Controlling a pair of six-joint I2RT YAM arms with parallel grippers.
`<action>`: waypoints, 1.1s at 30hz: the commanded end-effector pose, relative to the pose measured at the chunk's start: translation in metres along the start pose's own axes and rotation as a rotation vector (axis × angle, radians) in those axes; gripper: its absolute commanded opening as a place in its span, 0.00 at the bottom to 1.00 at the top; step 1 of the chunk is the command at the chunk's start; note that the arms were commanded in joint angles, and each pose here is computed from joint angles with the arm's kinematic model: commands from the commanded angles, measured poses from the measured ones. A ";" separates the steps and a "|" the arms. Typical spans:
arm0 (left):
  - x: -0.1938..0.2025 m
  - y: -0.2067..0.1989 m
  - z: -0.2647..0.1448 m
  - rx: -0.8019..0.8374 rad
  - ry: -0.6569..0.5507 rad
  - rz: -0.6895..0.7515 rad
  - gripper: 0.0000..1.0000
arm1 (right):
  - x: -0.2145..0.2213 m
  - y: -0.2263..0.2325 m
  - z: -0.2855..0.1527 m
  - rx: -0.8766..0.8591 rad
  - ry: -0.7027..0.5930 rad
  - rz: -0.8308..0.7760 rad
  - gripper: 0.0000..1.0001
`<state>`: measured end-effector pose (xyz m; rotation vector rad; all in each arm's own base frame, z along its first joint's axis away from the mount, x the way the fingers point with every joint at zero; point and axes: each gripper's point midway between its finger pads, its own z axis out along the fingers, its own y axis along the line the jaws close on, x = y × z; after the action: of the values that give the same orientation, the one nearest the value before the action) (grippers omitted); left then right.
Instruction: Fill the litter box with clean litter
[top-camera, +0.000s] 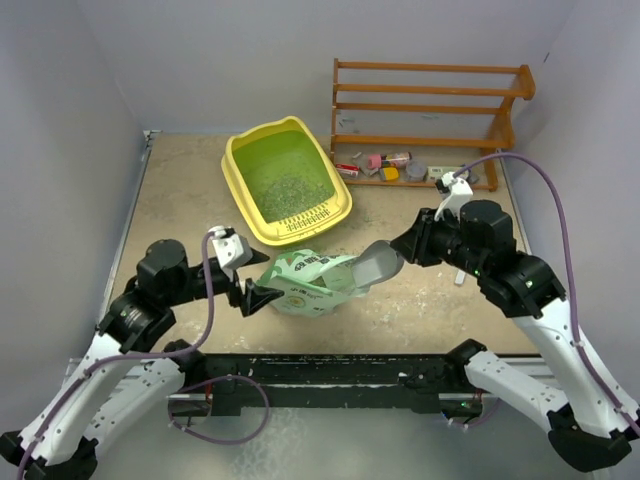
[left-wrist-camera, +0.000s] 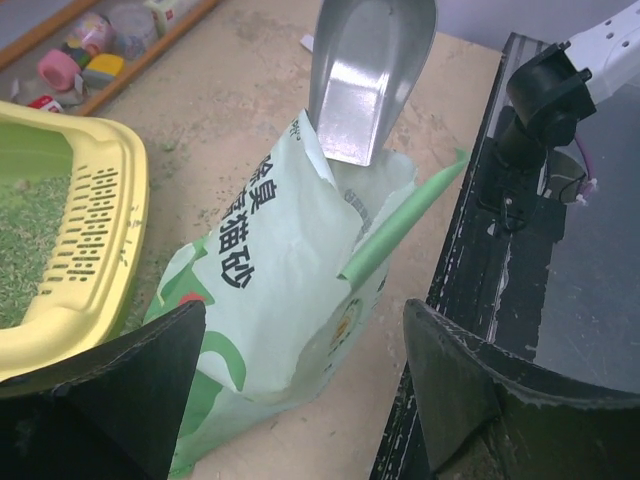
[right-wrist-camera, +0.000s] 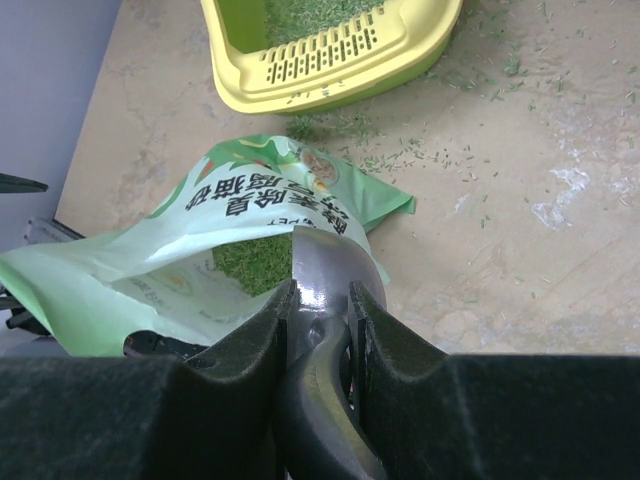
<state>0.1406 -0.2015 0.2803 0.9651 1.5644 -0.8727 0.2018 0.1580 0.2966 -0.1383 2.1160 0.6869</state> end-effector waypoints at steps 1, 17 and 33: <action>-0.008 0.005 0.019 0.041 -0.031 -0.003 0.82 | -0.022 0.015 0.007 -0.062 -0.062 -0.023 0.00; 0.004 0.013 0.049 0.086 -0.047 -0.066 0.47 | -0.001 0.014 0.043 -0.102 -0.008 0.005 0.00; -0.015 0.007 0.049 0.116 -0.140 -0.080 0.00 | 0.013 0.037 0.082 -0.123 -0.045 -0.057 0.00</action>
<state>0.1679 -0.2409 0.2555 0.9053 1.5858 -1.0611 0.2254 0.2148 0.2367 -0.2420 2.1472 0.7839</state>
